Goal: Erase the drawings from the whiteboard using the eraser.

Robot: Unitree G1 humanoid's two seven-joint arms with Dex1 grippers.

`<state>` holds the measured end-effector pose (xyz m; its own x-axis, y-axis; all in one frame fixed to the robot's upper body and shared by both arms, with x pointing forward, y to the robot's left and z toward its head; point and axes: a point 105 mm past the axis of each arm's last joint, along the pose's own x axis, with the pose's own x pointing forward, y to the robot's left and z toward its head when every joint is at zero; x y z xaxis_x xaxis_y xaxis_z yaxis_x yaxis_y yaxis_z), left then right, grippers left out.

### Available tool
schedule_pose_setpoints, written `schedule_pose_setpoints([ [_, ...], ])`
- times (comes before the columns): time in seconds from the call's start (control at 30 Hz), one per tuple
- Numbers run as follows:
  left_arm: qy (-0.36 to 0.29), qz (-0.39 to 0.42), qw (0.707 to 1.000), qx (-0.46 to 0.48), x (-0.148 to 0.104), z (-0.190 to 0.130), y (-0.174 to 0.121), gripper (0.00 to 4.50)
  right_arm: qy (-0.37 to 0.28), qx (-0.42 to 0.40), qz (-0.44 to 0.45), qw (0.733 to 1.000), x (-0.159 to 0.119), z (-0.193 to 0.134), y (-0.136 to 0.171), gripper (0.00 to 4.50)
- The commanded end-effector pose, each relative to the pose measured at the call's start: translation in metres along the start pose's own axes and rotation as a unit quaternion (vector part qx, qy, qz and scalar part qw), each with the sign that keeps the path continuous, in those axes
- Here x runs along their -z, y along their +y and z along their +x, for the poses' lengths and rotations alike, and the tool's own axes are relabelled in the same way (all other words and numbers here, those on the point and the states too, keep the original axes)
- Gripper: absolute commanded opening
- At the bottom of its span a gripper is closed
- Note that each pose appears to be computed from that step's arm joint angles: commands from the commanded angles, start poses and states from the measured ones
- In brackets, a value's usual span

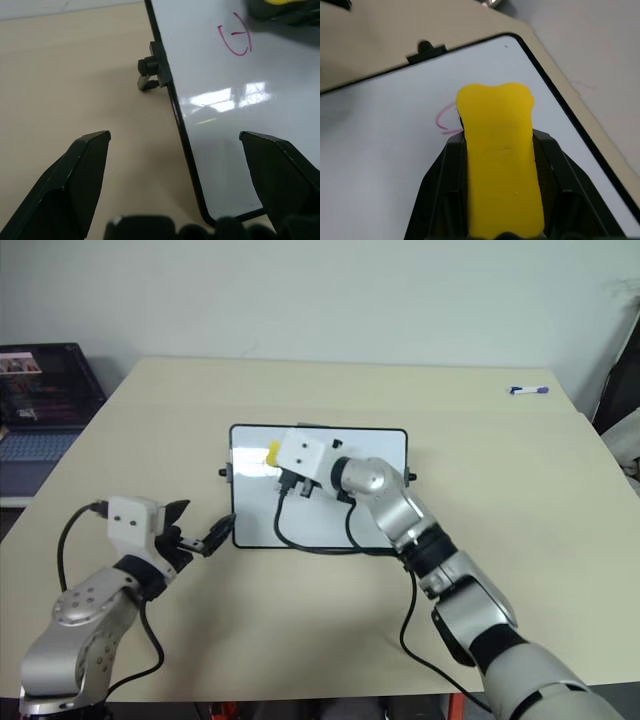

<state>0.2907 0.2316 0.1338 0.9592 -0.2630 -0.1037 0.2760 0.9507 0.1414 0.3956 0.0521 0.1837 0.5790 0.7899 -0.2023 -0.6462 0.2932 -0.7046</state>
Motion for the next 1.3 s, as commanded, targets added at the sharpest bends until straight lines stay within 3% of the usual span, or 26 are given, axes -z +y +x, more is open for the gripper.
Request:
schedule_pose_setpoints([
  [0.03,-0.015,0.015,1.0,0.023,-0.011,0.0,-0.007,4.5,0.022,-0.053,-0.044,0.997,0.007,0.003,0.009,1.31],
  [0.2,-0.002,0.009,0.997,0.076,-0.008,-0.001,-0.021,4.5,0.03,-0.118,-0.1,0.988,0.008,-0.002,0.022,1.31],
  [0.4,0.008,0.01,0.994,0.11,-0.008,-0.001,-0.026,4.5,0.012,-0.015,-0.106,0.994,-0.011,0.011,-0.012,1.31],
  [0.5,0.011,0.011,0.992,0.121,-0.007,-0.001,-0.028,4.5,0.012,-0.005,-0.095,0.995,-0.015,0.014,-0.019,1.31],
  [0.77,0.018,0.012,0.991,0.129,-0.001,-0.003,-0.033,4.5,0.046,-0.188,-0.108,0.975,0.01,0.004,0.038,1.31],
  [0.83,0.019,0.012,0.991,0.13,0.0,-0.003,-0.033,4.5,0.043,-0.162,-0.124,0.978,0.007,0.008,0.032,1.31],
  [0.97,0.019,0.012,0.991,0.132,0.0,-0.003,-0.034,4.5,0.016,-0.022,-0.147,0.989,-0.015,0.02,-0.009,1.31],
  [1.1,0.02,0.012,0.99,0.136,0.001,-0.002,-0.036,4.5,0.011,-0.006,-0.143,0.99,-0.02,0.024,-0.015,1.31],
  [1.3,0.021,0.01,0.99,0.136,0.005,-0.002,-0.036,4.5,0.066,-0.175,-0.142,0.972,0.019,0.014,0.037,1.31],
])
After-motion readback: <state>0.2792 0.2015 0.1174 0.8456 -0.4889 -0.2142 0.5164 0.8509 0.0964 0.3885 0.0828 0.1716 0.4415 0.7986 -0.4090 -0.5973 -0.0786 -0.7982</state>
